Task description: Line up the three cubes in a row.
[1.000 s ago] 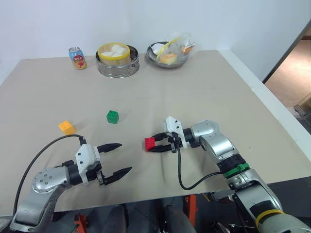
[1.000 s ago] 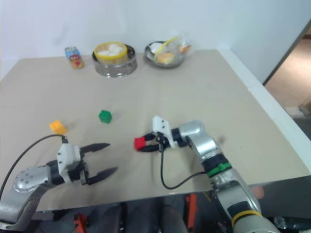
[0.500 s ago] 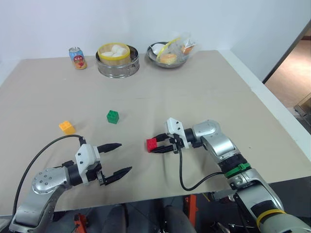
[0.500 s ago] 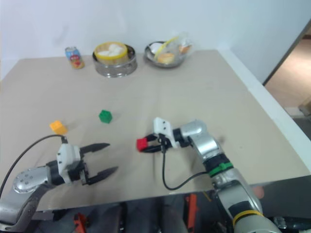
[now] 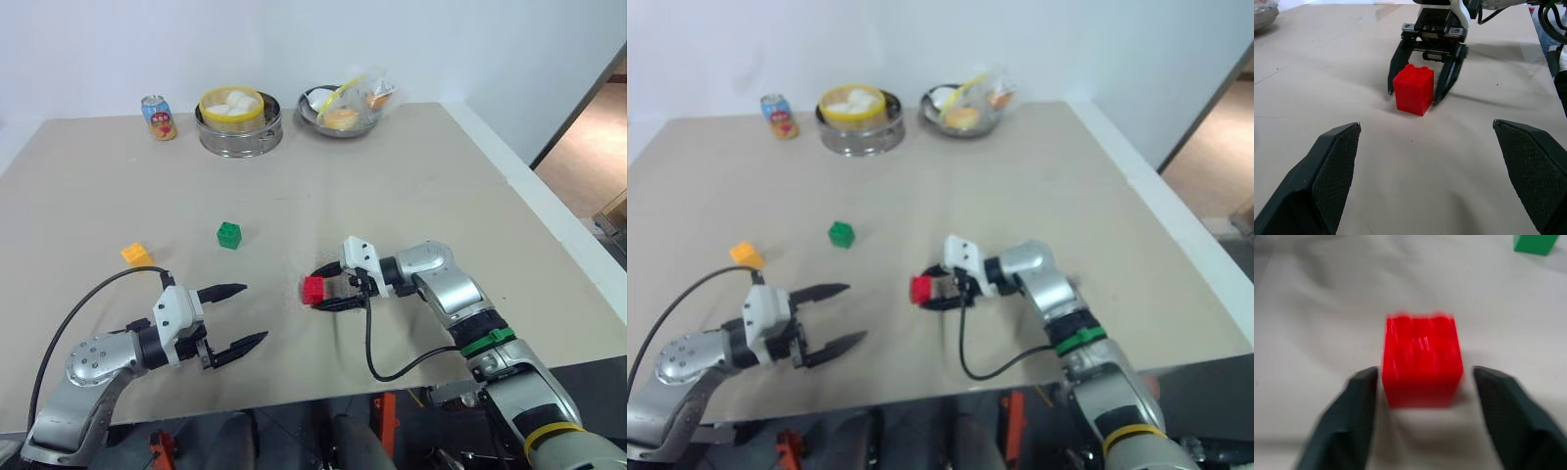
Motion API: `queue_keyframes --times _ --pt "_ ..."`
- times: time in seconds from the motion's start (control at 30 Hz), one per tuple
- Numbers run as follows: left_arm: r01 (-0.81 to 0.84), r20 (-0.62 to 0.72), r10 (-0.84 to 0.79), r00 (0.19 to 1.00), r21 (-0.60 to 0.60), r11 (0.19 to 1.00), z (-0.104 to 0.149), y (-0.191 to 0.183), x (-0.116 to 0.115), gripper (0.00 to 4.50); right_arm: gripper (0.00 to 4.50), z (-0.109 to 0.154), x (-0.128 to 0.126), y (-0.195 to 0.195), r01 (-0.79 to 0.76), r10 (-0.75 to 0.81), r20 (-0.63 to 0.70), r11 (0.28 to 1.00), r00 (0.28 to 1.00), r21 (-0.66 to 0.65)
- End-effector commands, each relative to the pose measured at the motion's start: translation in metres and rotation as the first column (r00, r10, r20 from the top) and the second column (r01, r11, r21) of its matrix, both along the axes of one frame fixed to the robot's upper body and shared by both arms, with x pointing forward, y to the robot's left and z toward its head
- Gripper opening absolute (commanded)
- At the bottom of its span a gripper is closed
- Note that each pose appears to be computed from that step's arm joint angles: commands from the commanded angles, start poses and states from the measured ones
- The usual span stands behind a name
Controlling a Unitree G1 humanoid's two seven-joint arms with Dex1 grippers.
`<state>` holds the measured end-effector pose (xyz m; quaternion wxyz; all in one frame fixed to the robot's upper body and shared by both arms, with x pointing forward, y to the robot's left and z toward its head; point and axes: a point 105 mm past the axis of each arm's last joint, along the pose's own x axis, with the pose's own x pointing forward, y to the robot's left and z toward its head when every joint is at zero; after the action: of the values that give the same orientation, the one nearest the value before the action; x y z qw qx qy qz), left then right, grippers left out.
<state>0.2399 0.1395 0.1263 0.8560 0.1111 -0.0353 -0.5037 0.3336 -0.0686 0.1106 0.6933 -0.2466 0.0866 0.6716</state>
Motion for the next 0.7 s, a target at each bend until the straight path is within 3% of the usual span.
queue_keyframes --times 0.03,0.2,0.33,0.47,0.7 --pt "0.003 0.026 -0.003 1.0 0.0 1.0 0.006 -0.001 0.0 4.5 4.47 0.019 -0.001 -0.003 -0.008 0.006 0.06 1.0 0.998 0.028" --pt "-0.049 0.021 0.05 0.999 -0.016 0.999 0.007 0.006 0.003 4.5 4.47 0.053 -0.014 0.001 -0.023 0.013 0.079 0.992 0.997 0.125" --pt "-0.192 0.017 0.194 0.981 -0.078 0.978 0.014 0.023 0.019 4.5 4.47 0.079 -0.031 0.01 -0.029 0.016 0.055 0.971 0.998 0.238" --pt "-0.422 0.011 0.427 0.904 -0.121 0.898 0.023 0.044 0.052 4.5 4.47 0.088 -0.043 0.018 -0.031 0.011 0.068 0.956 0.998 0.293" --pt "-0.582 -0.013 0.589 0.808 -0.173 0.795 0.033 0.042 0.079 4.5 4.47 0.091 -0.045 0.025 -0.014 -0.024 0.118 0.949 0.993 0.315"
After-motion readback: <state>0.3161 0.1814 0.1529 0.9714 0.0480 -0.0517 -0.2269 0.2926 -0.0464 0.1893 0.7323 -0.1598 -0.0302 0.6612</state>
